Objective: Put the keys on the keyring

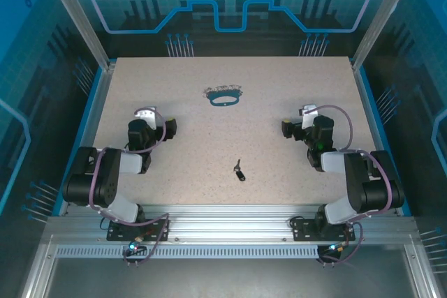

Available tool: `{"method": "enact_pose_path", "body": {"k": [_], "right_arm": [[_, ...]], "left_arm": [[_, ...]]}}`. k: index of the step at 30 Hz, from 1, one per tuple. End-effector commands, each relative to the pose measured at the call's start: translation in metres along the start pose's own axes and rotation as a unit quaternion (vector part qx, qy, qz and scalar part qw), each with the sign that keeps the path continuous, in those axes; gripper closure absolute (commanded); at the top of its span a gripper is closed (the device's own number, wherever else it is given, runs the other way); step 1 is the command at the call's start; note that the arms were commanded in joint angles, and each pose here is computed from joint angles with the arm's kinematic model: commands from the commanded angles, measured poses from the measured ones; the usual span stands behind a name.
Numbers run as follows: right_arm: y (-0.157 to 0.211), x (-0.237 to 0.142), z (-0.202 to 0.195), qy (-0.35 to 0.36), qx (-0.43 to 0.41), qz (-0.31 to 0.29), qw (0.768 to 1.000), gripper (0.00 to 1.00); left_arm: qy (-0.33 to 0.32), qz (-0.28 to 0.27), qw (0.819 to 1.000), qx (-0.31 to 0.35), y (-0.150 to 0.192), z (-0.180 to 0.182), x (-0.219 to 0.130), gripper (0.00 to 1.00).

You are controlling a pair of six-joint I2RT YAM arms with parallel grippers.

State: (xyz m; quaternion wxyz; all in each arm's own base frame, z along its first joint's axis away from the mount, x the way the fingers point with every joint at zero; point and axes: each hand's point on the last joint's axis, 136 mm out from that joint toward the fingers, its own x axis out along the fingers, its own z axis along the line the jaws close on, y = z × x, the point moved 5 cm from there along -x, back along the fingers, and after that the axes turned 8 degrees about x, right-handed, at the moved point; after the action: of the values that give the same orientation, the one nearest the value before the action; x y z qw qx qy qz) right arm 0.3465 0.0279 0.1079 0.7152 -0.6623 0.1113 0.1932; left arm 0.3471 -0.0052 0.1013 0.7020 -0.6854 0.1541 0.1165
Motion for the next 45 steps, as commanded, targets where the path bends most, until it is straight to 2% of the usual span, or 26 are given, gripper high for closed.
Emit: {"method": "enact_pose_path", "body": {"k": [1,23,30,36,41,45], "right_arm": [[-0.008,0.003,0.000,-0.004,-0.005,-0.011,1.000,0.00],[-0.008,0.002,-0.001,-0.005,-0.003,-0.011,1.000,0.00],[-0.041,-0.012,-0.001,0.010,0.004,0.004,1.000,0.00],[-0.031,-0.008,-0.005,0.021,0.016,0.014,1.000,0.00],[-0.028,-0.007,-0.008,0.025,0.016,0.004,1.000,0.01],[-0.040,-0.018,-0.008,0.036,0.016,-0.015,0.999,0.01]], "left_arm": [[-0.003,-0.023,1.000,0.013,-0.012,0.000,0.001,0.01],[0.015,-0.033,0.999,0.014,-0.011,-0.003,-0.004,0.01],[-0.014,-0.046,0.999,0.007,-0.022,0.004,-0.016,0.01],[-0.011,-0.048,0.999,0.011,-0.022,0.002,-0.016,0.01],[-0.012,-0.046,0.999,0.014,-0.022,0.001,-0.014,0.01],[-0.015,-0.039,0.999,0.014,-0.028,0.001,-0.016,0.01]]}}
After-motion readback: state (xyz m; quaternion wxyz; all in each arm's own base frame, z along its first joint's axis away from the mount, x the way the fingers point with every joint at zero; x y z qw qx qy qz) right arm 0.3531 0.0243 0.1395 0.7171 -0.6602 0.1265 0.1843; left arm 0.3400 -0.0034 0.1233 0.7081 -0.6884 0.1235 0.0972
